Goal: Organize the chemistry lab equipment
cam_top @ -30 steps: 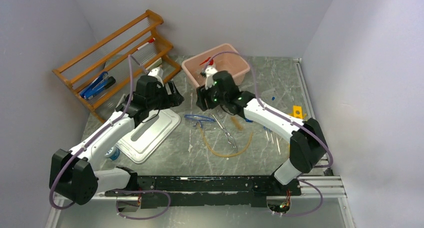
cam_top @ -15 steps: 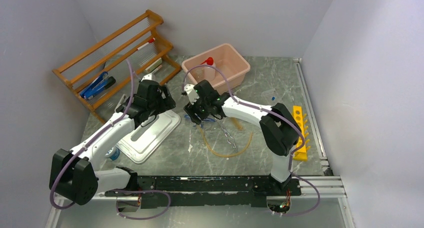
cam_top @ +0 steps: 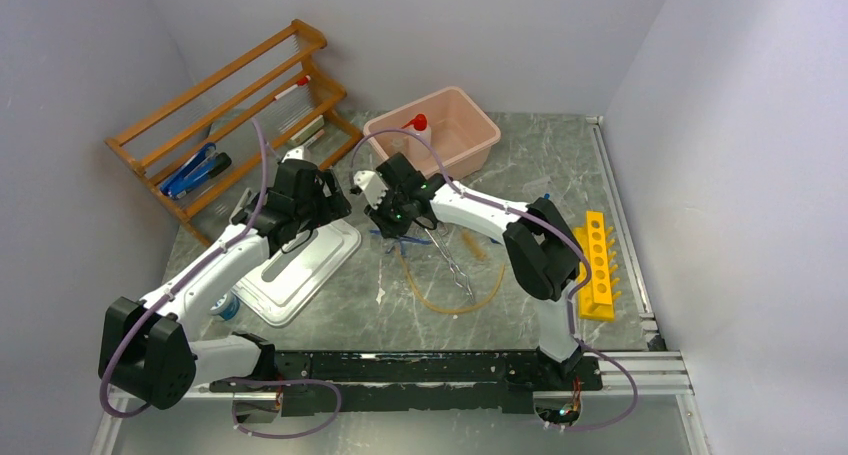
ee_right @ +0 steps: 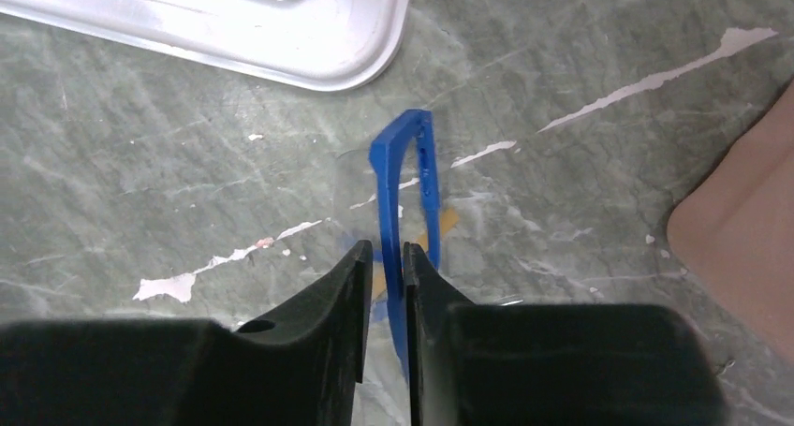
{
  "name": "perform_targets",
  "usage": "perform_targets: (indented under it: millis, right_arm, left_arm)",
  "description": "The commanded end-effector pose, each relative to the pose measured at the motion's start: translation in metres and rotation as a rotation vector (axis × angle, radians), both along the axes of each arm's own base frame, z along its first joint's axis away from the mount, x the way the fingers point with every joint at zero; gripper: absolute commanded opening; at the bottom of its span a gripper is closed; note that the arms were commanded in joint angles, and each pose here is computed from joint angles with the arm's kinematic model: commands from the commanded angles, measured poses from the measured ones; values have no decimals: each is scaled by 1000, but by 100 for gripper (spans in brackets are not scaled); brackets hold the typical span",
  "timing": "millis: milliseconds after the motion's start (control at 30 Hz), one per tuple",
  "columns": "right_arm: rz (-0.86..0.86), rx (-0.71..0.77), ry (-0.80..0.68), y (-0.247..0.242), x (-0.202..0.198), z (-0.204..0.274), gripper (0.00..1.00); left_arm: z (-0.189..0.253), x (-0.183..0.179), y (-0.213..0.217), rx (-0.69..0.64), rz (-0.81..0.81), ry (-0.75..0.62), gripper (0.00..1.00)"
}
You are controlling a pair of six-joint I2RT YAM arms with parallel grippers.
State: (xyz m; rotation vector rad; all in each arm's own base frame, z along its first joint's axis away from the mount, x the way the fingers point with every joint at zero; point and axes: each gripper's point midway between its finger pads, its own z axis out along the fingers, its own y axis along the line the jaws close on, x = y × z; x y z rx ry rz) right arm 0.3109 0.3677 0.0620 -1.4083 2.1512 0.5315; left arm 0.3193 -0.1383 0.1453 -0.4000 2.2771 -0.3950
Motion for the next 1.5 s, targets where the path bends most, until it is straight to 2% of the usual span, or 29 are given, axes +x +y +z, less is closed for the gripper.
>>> perform_targets:
  millis: [0, 133, 267, 400, 667, 867, 1000, 1133, 1233, 1333, 1467]
  right_arm:
    - [59, -8, 22, 1, -9, 4, 17]
    - [62, 6, 30, 4, -9, 10, 0]
    - [57, 34, 41, 9, -9, 19, 0]
    - [46, 112, 19, 16, -7, 50, 0]
    - [-17, 338, -85, 22, 3, 141, 0]
    - [-139, 562, -215, 10, 21, 234, 0]
    - [-346, 746, -272, -15, 46, 294, 0]
    - [-612, 873, -281, -46, 81, 325, 0]
    - [-898, 934, -261, -76, 110, 326, 0]
    - [-1107, 974, -246, -93, 130, 314, 0]
    - [-1353, 947, -232, -111, 155, 284, 0]
  left_arm:
    - [12, 4, 4, 5, 14, -32, 85]
    - [15, 5, 5, 6, 15, -40, 85]
    - [19, 5, 8, 9, 23, -50, 85]
    - [33, 3, 16, 13, 50, -83, 85]
    - [72, -11, 38, 3, 132, -193, 85]
    - [102, -17, 44, -11, 148, -266, 86]
    - [107, -18, 45, -12, 144, -275, 86]
    - [105, -16, 41, -17, 131, -272, 86]
    - [104, -14, 38, -19, 117, -265, 86]
    - [103, -12, 37, -10, 110, -262, 86]
    - [101, -9, 36, 5, 100, -254, 86]
